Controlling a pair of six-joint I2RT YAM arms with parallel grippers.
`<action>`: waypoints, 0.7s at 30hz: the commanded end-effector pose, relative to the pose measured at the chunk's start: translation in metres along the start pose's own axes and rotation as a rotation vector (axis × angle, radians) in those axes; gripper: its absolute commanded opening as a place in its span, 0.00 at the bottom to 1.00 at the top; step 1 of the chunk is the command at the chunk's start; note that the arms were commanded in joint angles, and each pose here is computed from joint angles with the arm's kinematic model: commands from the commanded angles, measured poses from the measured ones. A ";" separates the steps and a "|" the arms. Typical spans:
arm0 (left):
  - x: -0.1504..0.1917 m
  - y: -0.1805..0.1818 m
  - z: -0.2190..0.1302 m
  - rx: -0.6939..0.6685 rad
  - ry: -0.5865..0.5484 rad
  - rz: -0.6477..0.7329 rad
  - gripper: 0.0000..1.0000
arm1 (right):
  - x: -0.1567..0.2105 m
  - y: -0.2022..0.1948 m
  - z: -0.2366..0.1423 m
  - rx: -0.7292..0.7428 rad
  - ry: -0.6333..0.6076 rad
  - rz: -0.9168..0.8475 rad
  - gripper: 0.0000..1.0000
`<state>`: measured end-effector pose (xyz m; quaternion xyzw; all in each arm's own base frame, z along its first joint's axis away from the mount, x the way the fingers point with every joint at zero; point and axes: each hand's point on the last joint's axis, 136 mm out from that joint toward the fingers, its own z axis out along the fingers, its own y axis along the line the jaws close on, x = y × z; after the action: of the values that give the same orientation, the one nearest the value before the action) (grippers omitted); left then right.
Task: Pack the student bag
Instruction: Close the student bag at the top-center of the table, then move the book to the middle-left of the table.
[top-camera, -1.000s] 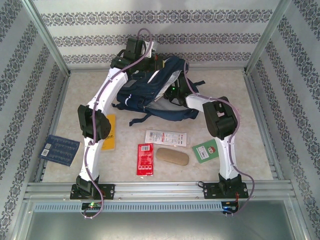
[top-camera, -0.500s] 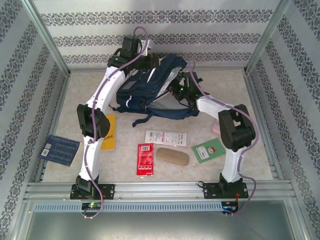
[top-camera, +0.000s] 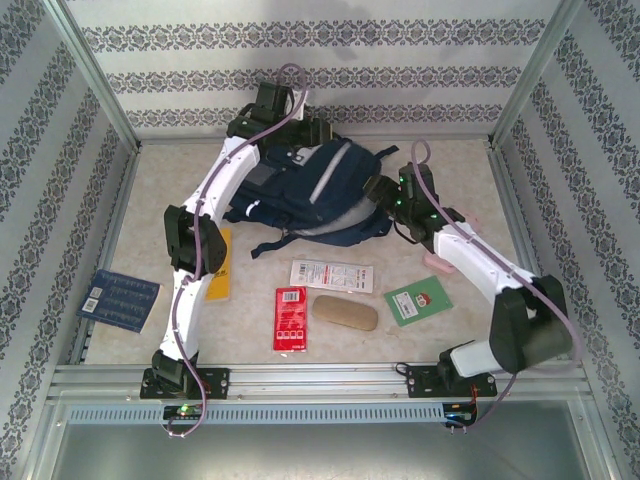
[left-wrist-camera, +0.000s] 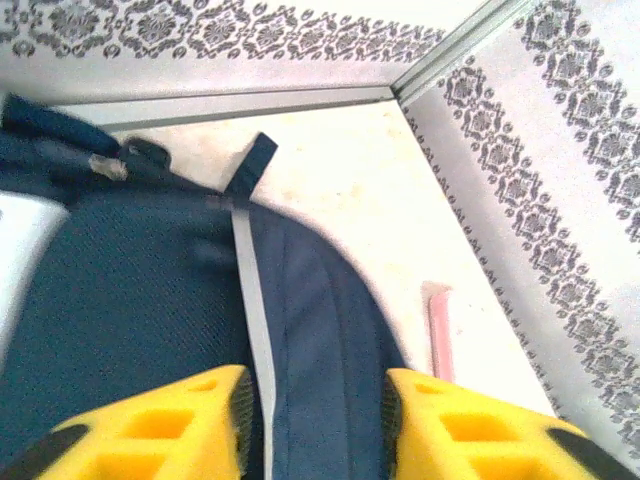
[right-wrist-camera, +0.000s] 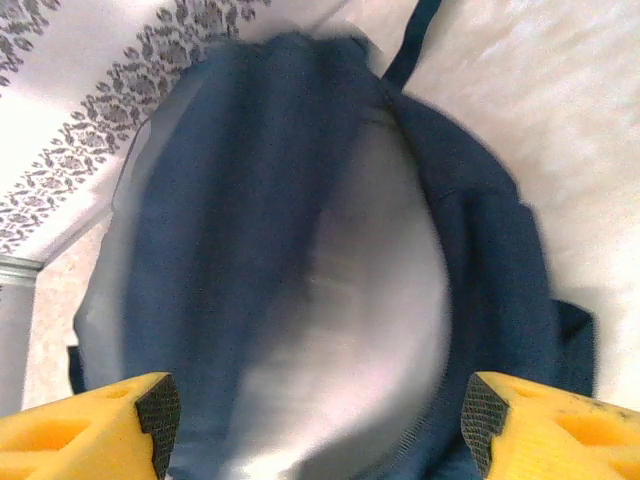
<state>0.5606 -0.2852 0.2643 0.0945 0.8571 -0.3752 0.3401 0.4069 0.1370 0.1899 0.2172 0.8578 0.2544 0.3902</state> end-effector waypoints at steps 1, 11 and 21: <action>-0.031 -0.046 -0.049 0.039 -0.093 0.069 0.53 | -0.009 -0.014 -0.024 0.091 -0.052 -0.134 0.76; 0.041 0.084 -0.197 -0.532 -0.249 -0.181 0.70 | 0.085 0.091 -0.026 -0.243 0.196 -0.470 0.70; 0.179 0.268 -0.262 -0.886 -0.120 -0.659 0.80 | 0.222 0.151 0.014 -0.387 0.554 -0.509 0.72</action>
<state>0.4137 0.0488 0.1398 -0.3058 0.9050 -0.0895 0.2818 0.3201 0.3623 0.1471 -0.1456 0.9017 0.3157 0.2570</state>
